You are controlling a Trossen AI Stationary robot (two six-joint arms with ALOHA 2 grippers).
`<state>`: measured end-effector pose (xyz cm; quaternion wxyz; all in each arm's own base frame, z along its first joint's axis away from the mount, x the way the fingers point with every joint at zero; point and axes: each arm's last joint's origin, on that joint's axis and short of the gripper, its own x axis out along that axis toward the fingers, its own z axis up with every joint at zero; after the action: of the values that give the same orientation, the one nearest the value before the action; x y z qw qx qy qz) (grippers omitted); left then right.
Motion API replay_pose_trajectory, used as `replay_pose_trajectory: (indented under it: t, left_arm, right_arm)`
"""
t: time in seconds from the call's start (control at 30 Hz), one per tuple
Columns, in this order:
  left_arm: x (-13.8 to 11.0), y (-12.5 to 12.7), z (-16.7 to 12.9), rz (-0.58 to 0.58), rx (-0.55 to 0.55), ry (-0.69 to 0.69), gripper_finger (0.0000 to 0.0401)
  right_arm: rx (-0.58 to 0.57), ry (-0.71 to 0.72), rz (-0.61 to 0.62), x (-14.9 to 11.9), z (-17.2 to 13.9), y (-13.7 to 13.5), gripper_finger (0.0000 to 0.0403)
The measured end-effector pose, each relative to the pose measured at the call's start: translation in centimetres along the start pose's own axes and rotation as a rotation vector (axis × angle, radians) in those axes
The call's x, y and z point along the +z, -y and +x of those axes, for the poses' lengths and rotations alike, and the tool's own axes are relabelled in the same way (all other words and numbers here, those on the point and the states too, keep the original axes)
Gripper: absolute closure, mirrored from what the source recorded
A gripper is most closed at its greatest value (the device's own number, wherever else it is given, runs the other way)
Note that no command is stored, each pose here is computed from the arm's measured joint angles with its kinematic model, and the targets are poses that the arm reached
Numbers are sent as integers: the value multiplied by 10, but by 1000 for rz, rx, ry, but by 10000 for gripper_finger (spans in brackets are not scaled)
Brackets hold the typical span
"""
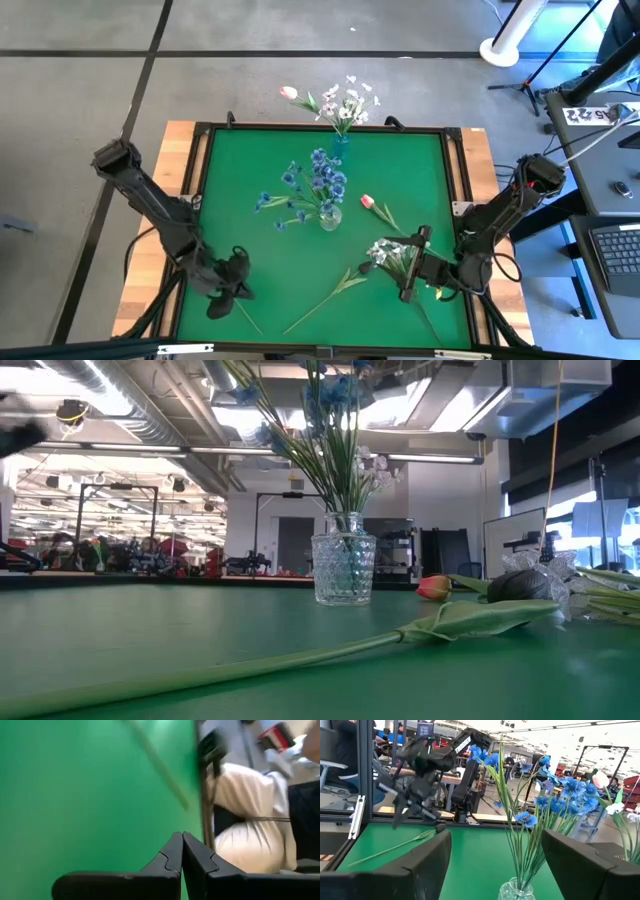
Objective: Sort flowers into vase by color
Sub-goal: Put the left black flowers into the transparent vase
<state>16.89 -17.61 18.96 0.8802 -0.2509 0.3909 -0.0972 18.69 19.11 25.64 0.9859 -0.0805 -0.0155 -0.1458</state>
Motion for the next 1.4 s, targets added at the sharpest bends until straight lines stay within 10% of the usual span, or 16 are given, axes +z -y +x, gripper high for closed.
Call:
replay_pose_trajectory:
  t: [0.33, 0.6, 0.93, 1.4]
  left_arm:
    - [-26, -9, 15, -648, 142, -275, 401]
    - [-50, -5, 5, -897, 276, -276, 401]
    - [-57, 19, -39, -992, 624, -138, 401]
    - [-14, 4, -21, -1082, 719, 88, 401]
  right_arm:
    - [4, 1, 27, 0, 0, 0, 96]
    - [5, 0, 31, 0, 0, 0, 96]
    - [66, 3, -13, -2, 0, -3, 96]
    - [69, -67, -125, -16, 0, -5, 96]
